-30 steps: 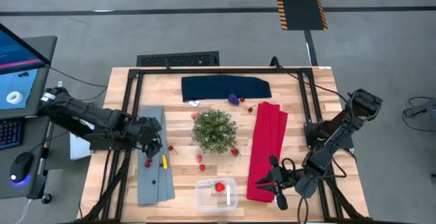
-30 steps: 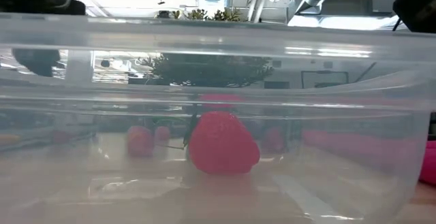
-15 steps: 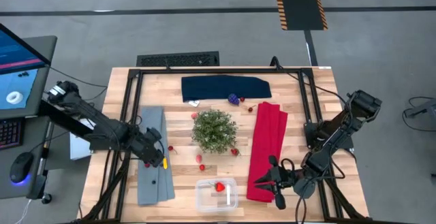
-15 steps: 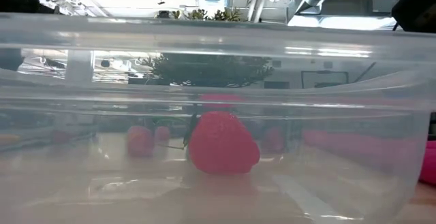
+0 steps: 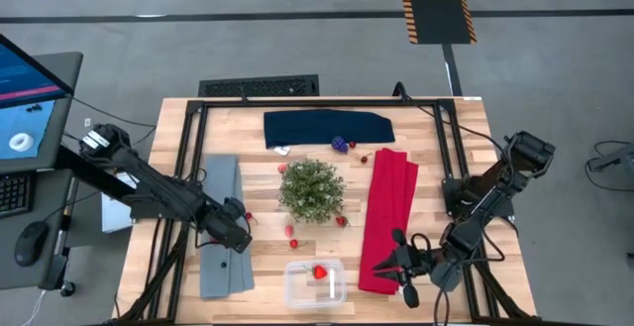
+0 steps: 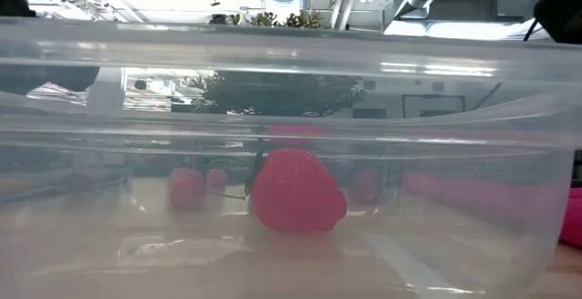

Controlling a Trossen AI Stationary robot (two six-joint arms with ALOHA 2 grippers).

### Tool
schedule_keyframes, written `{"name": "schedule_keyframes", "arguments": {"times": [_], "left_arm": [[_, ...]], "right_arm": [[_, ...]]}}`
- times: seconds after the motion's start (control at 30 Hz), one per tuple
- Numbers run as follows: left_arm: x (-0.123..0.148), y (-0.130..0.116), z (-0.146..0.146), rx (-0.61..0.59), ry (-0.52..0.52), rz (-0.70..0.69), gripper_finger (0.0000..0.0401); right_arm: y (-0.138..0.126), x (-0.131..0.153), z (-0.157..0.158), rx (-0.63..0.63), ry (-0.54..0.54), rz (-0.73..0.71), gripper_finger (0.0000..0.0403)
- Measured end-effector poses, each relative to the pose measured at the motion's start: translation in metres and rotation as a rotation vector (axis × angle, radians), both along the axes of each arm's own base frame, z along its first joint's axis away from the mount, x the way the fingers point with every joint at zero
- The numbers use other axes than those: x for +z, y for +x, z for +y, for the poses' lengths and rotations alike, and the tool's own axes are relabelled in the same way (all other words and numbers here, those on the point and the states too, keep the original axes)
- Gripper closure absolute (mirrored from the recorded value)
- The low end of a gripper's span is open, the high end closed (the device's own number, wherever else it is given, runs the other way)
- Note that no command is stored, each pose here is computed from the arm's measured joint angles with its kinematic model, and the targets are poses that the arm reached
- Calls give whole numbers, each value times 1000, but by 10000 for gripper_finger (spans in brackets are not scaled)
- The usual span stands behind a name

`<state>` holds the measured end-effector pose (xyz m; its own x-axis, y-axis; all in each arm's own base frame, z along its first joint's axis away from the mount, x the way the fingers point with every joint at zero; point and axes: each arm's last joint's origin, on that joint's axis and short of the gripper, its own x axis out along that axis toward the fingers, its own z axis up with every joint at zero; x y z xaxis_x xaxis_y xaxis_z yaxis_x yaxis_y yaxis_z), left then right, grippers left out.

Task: Pick and placing Produce into tupperware
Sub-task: Put the corn into the transparent container

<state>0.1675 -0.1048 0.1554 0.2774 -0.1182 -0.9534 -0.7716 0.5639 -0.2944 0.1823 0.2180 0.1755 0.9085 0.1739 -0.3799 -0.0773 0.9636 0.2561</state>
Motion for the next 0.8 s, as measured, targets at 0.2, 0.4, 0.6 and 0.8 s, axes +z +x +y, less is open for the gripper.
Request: {"name": "schedule_keyframes", "arguments": {"times": [0.2, 0.4, 0.6, 0.8], "left_arm": [[-6, 3, -2, 2, 2, 25, 173], [-8, 3, -2, -9, 12, 29, 173], [-8, 5, 3, -7, 25, 26, 181], [-8, 7, 6, -12, 22, 34, 245]], "right_arm": [[-2, 1, 2, 10, 6, -5, 317], [-2, 1, 2, 11, 4, -4, 317], [-2, 1, 2, 11, 4, -4, 317], [-2, 1, 2, 11, 5, -4, 317]]}}
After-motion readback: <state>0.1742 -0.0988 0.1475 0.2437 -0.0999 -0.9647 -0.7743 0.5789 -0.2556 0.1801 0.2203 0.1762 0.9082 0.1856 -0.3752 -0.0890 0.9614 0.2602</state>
